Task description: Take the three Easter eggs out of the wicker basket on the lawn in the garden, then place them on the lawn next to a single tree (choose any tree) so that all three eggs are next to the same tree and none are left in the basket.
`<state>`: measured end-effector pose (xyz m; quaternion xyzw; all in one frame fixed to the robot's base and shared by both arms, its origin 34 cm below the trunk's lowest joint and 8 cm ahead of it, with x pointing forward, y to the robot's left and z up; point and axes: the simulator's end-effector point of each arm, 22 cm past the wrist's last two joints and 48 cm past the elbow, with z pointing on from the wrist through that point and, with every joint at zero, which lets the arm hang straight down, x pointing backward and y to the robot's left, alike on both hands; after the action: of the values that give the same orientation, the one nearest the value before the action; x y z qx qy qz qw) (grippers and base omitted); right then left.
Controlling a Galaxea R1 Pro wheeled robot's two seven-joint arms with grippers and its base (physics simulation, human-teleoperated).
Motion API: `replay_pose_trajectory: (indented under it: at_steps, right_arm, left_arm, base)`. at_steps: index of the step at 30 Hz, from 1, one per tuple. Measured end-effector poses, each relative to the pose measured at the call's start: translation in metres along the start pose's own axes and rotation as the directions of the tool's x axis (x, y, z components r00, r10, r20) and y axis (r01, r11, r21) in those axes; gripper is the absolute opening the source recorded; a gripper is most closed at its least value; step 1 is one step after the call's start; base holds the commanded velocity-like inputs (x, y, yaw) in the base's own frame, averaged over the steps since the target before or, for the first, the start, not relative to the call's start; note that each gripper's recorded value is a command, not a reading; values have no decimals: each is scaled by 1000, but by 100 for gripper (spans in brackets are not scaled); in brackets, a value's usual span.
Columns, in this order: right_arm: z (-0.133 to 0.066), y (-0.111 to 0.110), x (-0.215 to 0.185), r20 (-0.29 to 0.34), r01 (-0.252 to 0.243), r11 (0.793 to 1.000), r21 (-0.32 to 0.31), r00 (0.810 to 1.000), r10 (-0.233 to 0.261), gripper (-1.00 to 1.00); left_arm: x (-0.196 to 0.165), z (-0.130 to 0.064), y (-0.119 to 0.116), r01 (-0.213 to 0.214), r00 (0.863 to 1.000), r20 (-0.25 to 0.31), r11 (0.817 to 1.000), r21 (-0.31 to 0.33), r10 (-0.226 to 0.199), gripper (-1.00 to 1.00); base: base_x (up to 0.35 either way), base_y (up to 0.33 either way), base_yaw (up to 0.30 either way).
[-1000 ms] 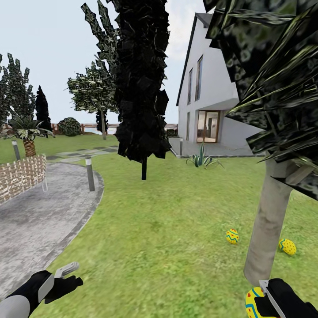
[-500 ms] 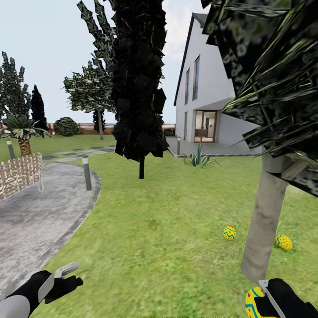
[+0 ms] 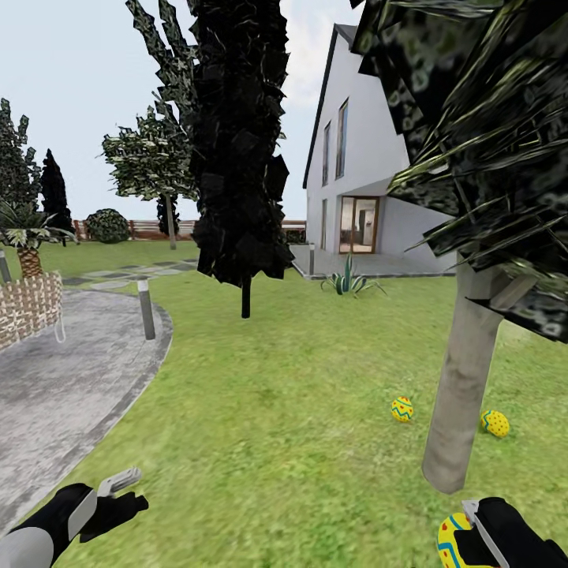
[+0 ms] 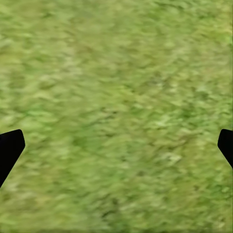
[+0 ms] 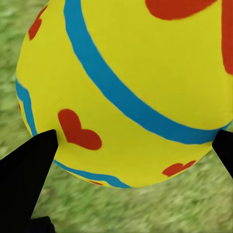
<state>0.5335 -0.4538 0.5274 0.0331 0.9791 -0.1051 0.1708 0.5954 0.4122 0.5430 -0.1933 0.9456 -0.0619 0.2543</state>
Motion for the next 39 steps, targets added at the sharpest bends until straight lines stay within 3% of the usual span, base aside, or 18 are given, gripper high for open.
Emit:
replay_pose_trajectory:
  at_steps: [39]
  right_arm:
    - [70, 15, 43, 1, -1, 1000, -1, 1000, 1, -100]
  left_arm:
    - [50, 63, 23, 0, 1000, 1, 1000, 1, 0, 100]
  base:
    - [0, 0, 0]
